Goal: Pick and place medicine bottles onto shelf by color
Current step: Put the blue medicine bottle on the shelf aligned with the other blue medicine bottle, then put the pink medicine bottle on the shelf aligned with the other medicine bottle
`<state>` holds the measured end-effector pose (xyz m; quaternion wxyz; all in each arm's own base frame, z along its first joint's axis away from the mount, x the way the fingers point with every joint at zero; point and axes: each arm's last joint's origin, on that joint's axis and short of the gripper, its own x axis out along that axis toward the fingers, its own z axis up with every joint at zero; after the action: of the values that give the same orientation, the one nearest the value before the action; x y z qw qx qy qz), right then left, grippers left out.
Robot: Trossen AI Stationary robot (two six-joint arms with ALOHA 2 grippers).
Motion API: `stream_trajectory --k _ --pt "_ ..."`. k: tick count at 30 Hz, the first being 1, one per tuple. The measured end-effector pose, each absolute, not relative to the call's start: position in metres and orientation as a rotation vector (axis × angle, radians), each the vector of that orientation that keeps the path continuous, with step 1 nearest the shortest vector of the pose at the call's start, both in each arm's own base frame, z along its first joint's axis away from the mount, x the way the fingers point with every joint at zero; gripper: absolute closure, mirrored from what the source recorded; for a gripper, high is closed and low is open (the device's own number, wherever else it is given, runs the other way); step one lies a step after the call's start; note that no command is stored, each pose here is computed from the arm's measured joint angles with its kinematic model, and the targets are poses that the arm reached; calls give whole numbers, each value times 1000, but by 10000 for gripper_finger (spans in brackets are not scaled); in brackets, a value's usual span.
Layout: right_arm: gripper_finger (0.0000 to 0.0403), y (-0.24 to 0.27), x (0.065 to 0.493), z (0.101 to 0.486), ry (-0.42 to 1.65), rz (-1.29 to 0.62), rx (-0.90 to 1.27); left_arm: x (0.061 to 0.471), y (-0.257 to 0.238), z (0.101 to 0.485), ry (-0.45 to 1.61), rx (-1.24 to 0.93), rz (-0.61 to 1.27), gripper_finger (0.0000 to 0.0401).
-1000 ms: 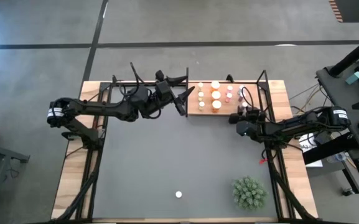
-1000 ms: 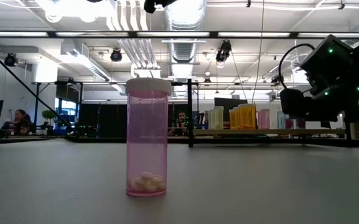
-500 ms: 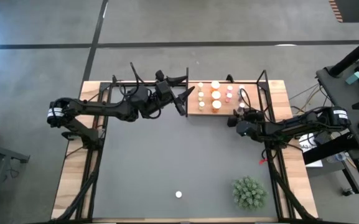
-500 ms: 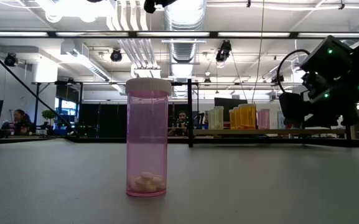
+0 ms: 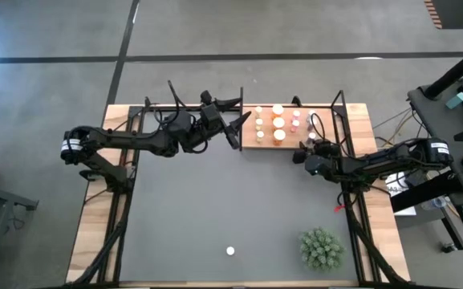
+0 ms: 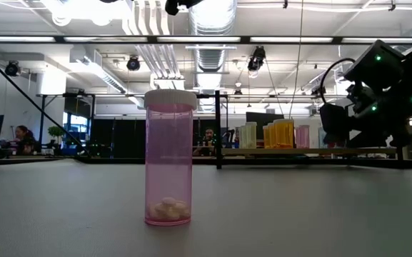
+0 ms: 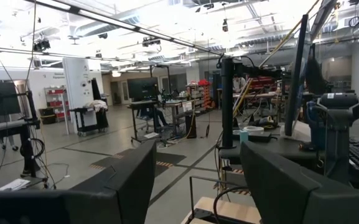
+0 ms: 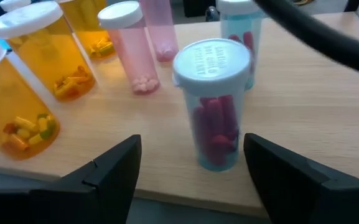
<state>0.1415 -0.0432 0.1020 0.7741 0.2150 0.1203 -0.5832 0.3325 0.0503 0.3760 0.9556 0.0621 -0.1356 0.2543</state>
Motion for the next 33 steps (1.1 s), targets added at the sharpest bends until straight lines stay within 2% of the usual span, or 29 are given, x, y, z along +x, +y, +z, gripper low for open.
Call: stream_trajectory --k 4,13,19,26,33 --pt "130 -43 148 109 350 -1242 430 333 50 376 -276 126 516 184" --pt "130 -41 150 141 753 -1315 411 333 50 376 -275 126 516 184" --pt "131 -41 150 167 812 -1396 459 333 50 376 -275 126 516 184" --pt "131 -42 159 188 794 -1384 479 333 50 376 -275 126 516 184" --pt "131 -38 165 199 837 -1325 720 333 50 376 -273 126 516 184"
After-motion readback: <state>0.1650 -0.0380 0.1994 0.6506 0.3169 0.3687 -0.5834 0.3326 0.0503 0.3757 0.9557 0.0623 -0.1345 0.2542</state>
